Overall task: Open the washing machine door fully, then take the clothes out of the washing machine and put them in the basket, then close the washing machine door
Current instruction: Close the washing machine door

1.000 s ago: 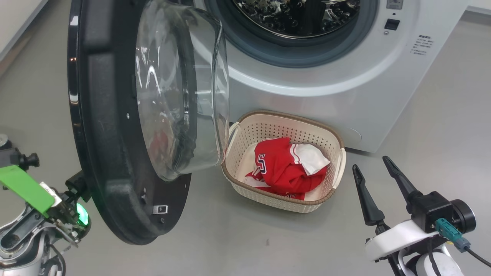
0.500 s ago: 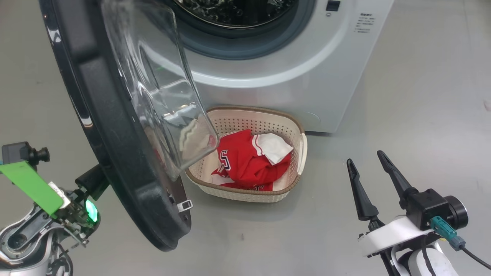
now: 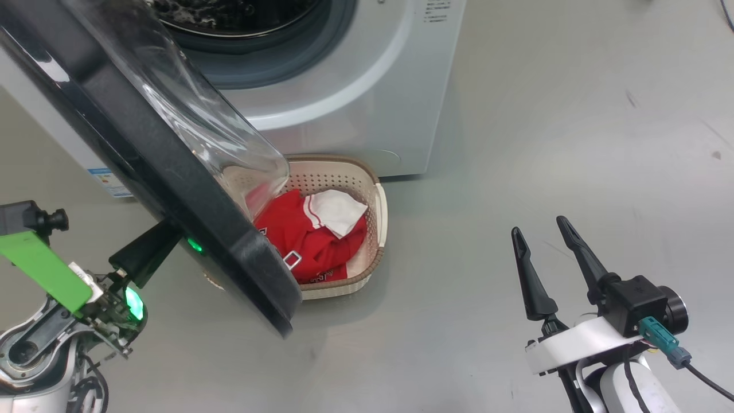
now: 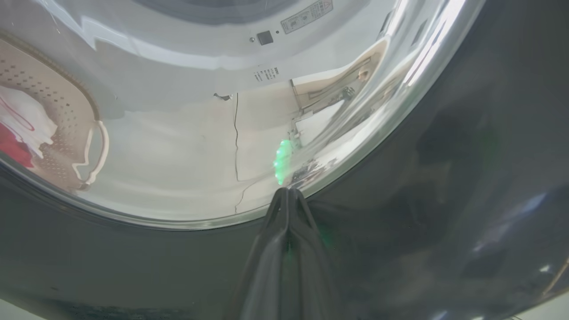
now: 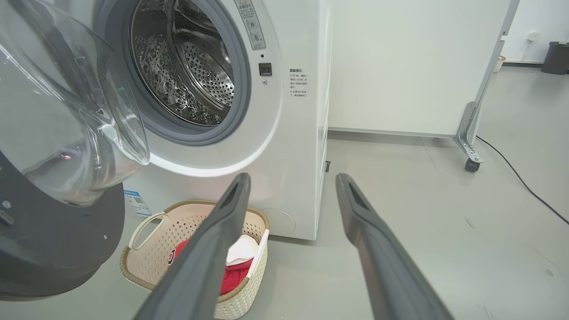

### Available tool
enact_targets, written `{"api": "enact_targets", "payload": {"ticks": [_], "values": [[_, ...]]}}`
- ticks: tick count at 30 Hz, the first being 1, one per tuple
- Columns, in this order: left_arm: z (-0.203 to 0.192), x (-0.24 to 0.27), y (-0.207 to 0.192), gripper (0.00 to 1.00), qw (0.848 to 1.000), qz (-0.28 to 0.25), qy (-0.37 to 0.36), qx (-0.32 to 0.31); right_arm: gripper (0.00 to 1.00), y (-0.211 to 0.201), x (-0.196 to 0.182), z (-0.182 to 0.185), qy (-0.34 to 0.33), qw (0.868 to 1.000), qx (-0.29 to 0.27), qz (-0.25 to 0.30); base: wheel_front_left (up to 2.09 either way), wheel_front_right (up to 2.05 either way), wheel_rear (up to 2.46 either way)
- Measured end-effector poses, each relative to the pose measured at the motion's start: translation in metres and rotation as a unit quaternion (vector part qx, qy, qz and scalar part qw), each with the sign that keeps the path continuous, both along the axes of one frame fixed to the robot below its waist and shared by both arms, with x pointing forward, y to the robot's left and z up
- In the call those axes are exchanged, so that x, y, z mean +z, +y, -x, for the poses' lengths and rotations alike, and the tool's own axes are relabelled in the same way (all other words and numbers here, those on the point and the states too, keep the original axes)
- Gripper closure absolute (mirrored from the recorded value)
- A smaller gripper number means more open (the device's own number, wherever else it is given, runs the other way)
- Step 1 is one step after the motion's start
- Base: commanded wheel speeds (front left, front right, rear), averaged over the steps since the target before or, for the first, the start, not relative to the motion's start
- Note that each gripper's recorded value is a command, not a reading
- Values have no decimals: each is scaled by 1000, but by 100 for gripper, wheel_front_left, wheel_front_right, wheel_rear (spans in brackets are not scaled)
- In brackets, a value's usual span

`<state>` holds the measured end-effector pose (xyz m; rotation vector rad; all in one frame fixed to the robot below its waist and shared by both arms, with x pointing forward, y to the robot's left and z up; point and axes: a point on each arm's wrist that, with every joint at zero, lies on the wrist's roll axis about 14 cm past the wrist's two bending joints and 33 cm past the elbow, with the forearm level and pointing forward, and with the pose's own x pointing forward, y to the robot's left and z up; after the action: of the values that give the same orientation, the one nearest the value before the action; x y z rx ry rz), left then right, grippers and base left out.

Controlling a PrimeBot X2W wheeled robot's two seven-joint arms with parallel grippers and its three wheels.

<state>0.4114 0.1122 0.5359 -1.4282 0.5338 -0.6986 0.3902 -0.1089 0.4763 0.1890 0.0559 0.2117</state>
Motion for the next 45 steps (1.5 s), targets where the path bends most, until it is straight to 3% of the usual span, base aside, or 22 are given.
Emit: {"api": "enact_targets", "payload": {"ticks": [19,28,45], "values": [[-79,-5,-72,100,998,30,0,-52,0,-65,-13,4,15,994,-106,11,0,0,0],[-110,-8,-106,100,996,48,-1,-74,0,-82,-26,0,32,991,-131,21,0,0,0],[-156,-17,-132,100,997,50,5,-64,0,-101,-41,1,55,985,-159,25,0,0,0]]}}
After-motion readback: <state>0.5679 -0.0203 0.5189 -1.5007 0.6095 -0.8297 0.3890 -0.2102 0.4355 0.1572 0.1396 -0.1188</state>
